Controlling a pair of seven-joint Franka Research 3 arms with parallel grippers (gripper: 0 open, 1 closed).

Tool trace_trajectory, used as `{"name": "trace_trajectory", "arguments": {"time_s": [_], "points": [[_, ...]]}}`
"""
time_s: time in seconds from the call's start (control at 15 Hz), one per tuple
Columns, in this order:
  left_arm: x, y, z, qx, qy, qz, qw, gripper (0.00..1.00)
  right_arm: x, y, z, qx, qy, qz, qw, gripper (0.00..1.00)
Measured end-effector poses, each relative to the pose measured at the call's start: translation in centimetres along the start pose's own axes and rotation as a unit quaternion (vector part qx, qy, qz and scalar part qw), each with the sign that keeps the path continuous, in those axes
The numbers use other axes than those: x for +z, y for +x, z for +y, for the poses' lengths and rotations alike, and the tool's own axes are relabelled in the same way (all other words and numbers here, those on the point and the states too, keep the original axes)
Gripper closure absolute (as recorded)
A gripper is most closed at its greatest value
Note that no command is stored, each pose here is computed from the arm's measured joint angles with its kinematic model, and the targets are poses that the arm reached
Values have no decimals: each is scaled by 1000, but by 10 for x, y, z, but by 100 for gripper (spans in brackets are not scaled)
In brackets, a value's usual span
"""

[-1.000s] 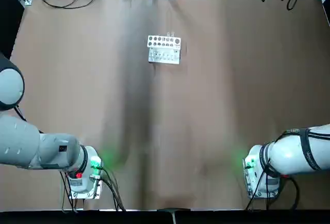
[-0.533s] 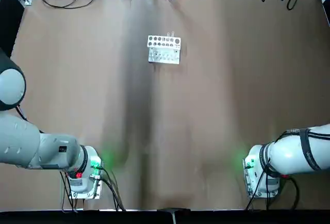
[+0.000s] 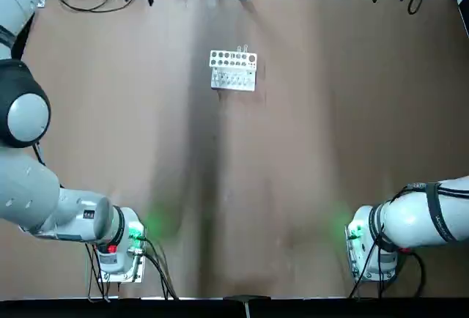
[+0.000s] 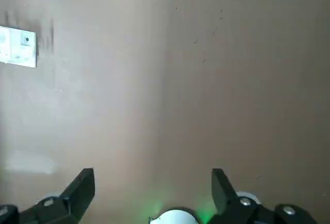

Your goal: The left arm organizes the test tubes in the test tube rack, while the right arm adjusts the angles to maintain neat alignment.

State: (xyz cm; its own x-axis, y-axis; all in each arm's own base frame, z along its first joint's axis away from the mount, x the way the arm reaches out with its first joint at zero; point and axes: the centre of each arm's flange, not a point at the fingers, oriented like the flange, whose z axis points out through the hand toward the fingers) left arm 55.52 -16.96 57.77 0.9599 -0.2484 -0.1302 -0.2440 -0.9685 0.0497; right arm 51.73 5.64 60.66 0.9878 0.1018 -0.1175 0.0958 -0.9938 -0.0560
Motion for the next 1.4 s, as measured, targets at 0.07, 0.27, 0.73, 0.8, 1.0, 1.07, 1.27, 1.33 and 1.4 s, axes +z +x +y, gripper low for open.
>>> {"name": "trace_trajectory", "arguments": {"time_s": [0.07, 0.27, 0.73, 0.8, 1.0, 1.07, 1.27, 1.33, 1.4], "points": [[4, 3, 13, -3, -1, 1, 1000, 0, 0, 0, 0, 0, 0, 0, 1000, 0], [18, 9, 80, -22, -4, 12, 1000, 0, 0, 0, 1, 1, 0, 0, 1000, 0], [65, 21, 185, -39, -40, 19, 998, 0, -2, 0, 1, 1, 0, 2, 1000, 0], [72, 22, 199, -46, -42, 20, 998, 0, -2, 0, 1, 1, 0, 3, 1000, 0], [93, 21, 231, -60, -28, 18, 998, 1, -3, 0, 1, 1, 0, 3, 1000, 0], [101, 21, 242, -62, -25, 17, 998, 1, -3, 0, 1, 1, 0, 3, 1000, 0], [128, 33, 274, -67, -35, 38, 996, 1, -3, 0, 2, 1, 0, 4, 1000, 0], [142, 40, 280, -67, -36, 45, 996, 1, -3, 0, 2, 1, 0, 4, 1000, 0], [158, 48, 282, -67, -30, 51, 996, 2, -3, 0, 2, 1, 0, 4, 1000, 0]]}}
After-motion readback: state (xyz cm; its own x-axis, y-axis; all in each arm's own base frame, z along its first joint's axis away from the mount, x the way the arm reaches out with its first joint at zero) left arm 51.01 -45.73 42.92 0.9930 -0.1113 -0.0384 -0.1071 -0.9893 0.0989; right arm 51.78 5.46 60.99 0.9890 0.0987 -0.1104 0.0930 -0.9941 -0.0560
